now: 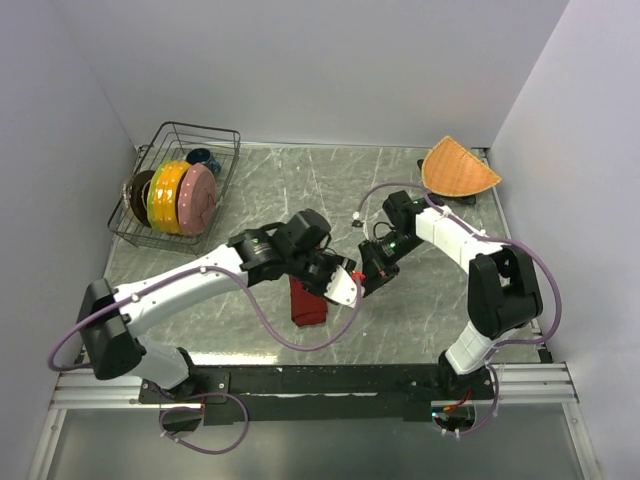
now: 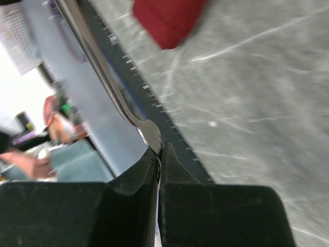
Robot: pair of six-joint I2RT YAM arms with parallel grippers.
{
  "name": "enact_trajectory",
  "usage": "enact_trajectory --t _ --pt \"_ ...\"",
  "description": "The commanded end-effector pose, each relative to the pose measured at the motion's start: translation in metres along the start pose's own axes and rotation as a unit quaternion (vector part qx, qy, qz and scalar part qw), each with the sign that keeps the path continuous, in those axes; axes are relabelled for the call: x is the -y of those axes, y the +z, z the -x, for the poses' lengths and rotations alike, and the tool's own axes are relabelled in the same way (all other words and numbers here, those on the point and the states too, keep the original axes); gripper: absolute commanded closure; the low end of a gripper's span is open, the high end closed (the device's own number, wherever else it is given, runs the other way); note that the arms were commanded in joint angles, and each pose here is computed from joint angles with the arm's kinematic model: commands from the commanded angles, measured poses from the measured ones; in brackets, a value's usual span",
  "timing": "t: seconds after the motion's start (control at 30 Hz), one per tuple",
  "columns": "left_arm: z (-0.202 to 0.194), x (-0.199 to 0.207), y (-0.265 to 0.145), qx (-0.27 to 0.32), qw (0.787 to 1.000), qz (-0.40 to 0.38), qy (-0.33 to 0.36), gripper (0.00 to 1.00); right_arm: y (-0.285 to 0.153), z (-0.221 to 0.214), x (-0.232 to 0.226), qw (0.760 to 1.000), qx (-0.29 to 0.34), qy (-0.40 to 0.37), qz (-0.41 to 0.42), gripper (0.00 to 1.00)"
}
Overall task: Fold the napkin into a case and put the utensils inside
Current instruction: Pass from the right arm to the left
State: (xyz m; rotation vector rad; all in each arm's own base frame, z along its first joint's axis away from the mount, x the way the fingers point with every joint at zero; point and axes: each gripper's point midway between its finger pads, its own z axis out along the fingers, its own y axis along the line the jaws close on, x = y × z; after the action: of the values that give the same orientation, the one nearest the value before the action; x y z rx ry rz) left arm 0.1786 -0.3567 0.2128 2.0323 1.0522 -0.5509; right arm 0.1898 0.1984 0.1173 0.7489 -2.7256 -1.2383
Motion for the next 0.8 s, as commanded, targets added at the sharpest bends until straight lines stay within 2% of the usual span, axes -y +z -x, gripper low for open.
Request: enact_trajectory --t 0.0,0.3,0.43,0.6,0.77 --pt "-0.005 0.007 0.008 -0.035 0.999 -0.026 0.017 0.53 0.002 -0.009 -0.034 0.998 -0.019 0.005 0.054 1.00" --pt "-0.016 0.008 0.028 -0.085 0.996 -0.015 0.027 0.57 0.010 -0.019 -0.043 0.998 -0.045 0.007 0.051 1.00" --pt "-0.024 0.018 0.031 -0.105 0.994 -0.025 0.037 0.65 0.010 -0.018 -0.043 0.998 -0.047 0.009 0.048 1.00" --pt "-0.031 0.024 0.037 -0.125 0.990 -0.032 0.053 0.70 0.010 -0.015 -0.045 0.998 -0.051 0.010 0.047 1.00" --pt "-0.035 0.013 0.042 -0.153 0.987 0.005 0.056 0.69 0.012 -0.017 -0.044 0.998 -0.053 0.011 0.044 1.00"
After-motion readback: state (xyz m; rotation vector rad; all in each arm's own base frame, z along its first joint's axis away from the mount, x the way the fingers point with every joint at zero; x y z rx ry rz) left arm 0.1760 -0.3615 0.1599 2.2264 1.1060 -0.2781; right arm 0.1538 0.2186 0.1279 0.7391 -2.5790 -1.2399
